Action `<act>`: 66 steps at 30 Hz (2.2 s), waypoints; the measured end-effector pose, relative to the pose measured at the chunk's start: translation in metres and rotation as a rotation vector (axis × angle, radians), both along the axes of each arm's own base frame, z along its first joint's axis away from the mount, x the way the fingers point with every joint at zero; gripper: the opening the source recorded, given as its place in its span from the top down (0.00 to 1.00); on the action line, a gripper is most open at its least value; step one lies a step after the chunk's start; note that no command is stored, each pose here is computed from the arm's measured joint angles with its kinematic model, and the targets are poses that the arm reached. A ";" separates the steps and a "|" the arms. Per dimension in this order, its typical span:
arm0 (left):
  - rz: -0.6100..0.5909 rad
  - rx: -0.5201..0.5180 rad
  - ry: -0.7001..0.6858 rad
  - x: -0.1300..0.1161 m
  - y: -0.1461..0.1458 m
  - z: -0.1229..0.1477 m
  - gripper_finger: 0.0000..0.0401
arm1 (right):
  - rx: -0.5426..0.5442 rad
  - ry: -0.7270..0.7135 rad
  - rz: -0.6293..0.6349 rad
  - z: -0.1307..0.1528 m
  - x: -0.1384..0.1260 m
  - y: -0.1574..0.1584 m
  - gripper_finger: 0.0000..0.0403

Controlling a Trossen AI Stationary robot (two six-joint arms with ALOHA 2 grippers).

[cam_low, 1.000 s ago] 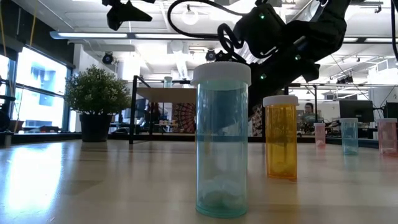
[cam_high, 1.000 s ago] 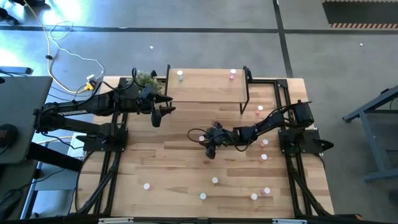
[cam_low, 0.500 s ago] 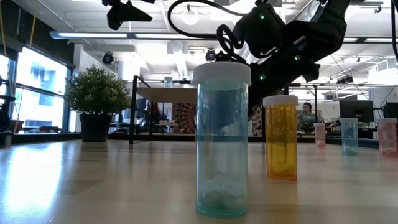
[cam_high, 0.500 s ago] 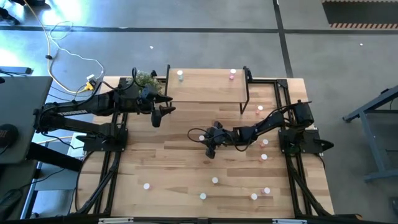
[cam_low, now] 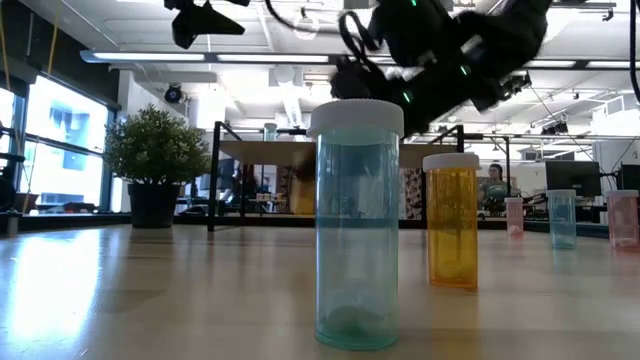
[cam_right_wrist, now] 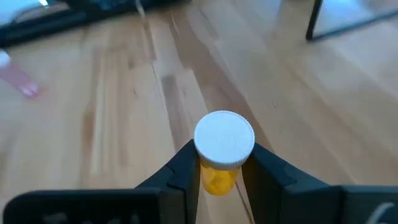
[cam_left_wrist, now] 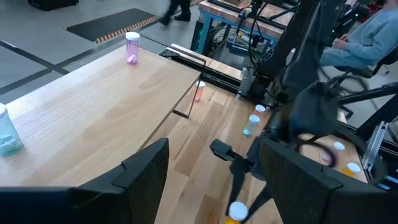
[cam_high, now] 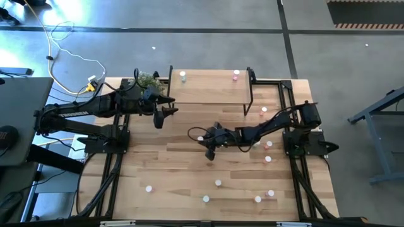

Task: Pick and place medicine bottles onto shelf by color
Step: Put the top left yellow pill bottle on the shelf

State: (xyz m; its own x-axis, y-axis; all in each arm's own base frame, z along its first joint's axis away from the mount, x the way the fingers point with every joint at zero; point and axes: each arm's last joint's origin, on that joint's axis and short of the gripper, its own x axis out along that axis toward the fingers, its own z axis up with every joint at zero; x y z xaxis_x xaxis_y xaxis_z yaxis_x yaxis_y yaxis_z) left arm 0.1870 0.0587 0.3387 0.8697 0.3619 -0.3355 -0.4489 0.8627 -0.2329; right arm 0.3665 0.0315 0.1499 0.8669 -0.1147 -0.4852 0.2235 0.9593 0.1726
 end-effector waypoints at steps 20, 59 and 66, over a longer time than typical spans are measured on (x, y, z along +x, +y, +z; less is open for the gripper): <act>0.038 0.083 -0.036 -0.009 0.019 0.008 0.39 | -0.092 -0.107 -0.197 0.107 0.044 -0.093 0.78; 0.109 0.079 -0.043 -0.017 0.031 0.009 0.39 | -0.224 -0.008 -0.329 0.135 0.000 -0.207 0.78; 0.109 0.079 -0.043 -0.017 0.031 0.009 0.39 | -0.199 0.008 -0.305 0.118 0.001 -0.216 0.78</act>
